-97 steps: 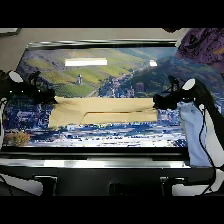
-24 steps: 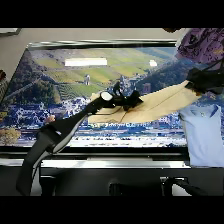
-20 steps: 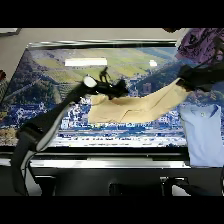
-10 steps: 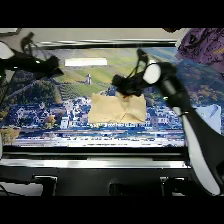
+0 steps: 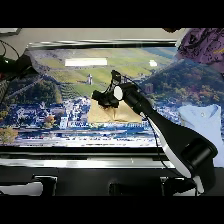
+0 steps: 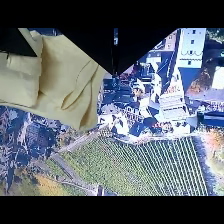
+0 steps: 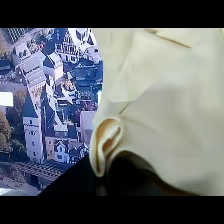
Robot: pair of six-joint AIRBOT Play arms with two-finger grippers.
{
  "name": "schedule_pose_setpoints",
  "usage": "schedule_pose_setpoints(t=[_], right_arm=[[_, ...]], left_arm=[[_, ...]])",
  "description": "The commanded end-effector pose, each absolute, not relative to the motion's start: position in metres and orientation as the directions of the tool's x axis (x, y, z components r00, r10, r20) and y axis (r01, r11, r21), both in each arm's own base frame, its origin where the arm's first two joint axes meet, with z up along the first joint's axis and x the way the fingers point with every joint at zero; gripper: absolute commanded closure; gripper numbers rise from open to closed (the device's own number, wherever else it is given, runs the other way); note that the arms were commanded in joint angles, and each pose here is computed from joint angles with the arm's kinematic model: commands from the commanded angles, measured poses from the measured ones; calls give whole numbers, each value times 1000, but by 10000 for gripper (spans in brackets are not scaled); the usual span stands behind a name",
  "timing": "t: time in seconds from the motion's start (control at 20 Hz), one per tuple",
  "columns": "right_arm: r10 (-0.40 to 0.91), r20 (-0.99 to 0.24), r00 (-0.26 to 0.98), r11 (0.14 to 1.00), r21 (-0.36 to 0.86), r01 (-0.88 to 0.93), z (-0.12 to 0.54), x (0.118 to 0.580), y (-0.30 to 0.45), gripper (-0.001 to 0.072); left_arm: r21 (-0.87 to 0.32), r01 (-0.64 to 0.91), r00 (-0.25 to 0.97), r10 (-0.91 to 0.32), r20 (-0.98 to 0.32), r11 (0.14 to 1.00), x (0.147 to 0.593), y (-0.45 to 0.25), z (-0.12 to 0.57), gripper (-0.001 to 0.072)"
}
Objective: Fold the clothes and pants, and hang the long-sleeved shirts on hangers.
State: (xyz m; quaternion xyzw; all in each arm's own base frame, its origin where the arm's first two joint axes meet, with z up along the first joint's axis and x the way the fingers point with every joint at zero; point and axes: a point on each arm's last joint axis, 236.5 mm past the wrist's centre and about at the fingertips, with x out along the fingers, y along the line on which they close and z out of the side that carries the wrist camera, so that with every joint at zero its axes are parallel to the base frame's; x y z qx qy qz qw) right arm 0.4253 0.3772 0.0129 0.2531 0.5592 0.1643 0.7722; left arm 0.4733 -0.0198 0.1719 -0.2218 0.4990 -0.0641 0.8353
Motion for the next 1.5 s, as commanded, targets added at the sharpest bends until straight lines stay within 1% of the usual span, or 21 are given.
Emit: schedule_pose_setpoints(t=[0.0, 0.05, 0.1, 0.15, 0.2, 0.3, 0.4, 0.5, 0.6, 0.65, 0.7, 0.8, 0.85, 0.95, 1.05, 1.2, 1.25, 1.3, 1.35, 1.45], right_arm=[[539, -777, 325, 816, 577, 27, -2, 430, 384, 675], [543, -772, 331, 814, 580, 15, -2, 432, 386, 653], [552, -764, 334, 813, 583, -9, -1, 433, 388, 555], [565, -755, 332, 809, 586, -45, 2, 432, 391, 382], [581, -746, 325, 804, 589, -86, 9, 430, 392, 273], [595, -737, 320, 798, 590, -123, 32, 429, 382, 269], [606, -746, 278, 787, 612, -73, 67, 429, 353, 268], [613, -756, 230, 782, 622, -37, 104, 434, 301, 216], [577, -781, 238, 811, 582, -57, 126, 445, 232, 212], [555, -795, 242, 826, 562, -48, 127, 449, 196, 179], [534, -812, 237, 839, 543, -29, 124, 451, 159, 155], [508, -828, 239, 851, 524, 7, 110, 455, 99, 155], [517, -821, 241, 843, 537, 21, 101, 455, 78, 154], [584, -776, 237, 788, 612, 64, 75, 453, 55, 156], [666, -715, 212, 717, 693, 83, 37, 443, 54, 157], [724, -675, 143, 661, 737, 137, -26, 423, 70, 166], [752, -645, 135, 628, 764, 149, -41, 420, 80, 182], [774, -620, 132, 602, 784, 153, -52, 419, 89, 192], [789, -601, 127, 583, 798, 156, -62, 419, 96, 229], [803, -582, 125, 566, 812, 146, -74, 423, 106, 230]], left_arm=[[-427, -116, 491, -323, -809, 897, 471, -16, 172, 688], [-428, -116, 490, -323, -810, 897, 472, -16, 171, 687], [-427, -116, 489, -323, -811, 897, 472, -16, 170, 687], [-427, -117, 487, -323, -812, 896, 472, -16, 169, 687], [-428, -119, 485, -324, -812, 896, 472, -16, 168, 687], [-428, -119, 485, -324, -812, 896, 472, -16, 168, 687], [-428, -119, 485, -323, -812, 896, 472, -16, 168, 687], [-428, -119, 485, -323, -812, 896, 472, -16, 168, 687], [-428, -119, 485, -324, -812, 896, 472, -16, 168, 687], [-428, -119, 485, -324, -812, 896, 472, -16, 168, 687], [-428, -119, 485, -324, -812, 896, 472, -16, 168, 687], [-428, -119, 486, -324, -812, 896, 472, -16, 168, 686], [-428, -119, 486, -324, -812, 896, 472, -16, 168, 686], [-428, -119, 486, -324, -812, 896, 472, -16, 168, 685], [-428, -119, 486, -324, -812, 896, 472, -16, 168, 685], [-428, -119, 486, -324, -812, 896, 472, -16, 169, 685], [-429, -119, 486, -324, -812, 896, 472, -16, 168, 685], [-428, -119, 486, -324, -812, 896, 472, -16, 168, 685], [-428, -119, 486, -324, -812, 896, 472, -16, 168, 685], [-428, -118, 486, -324, -812, 896, 472, -16, 168, 685]])
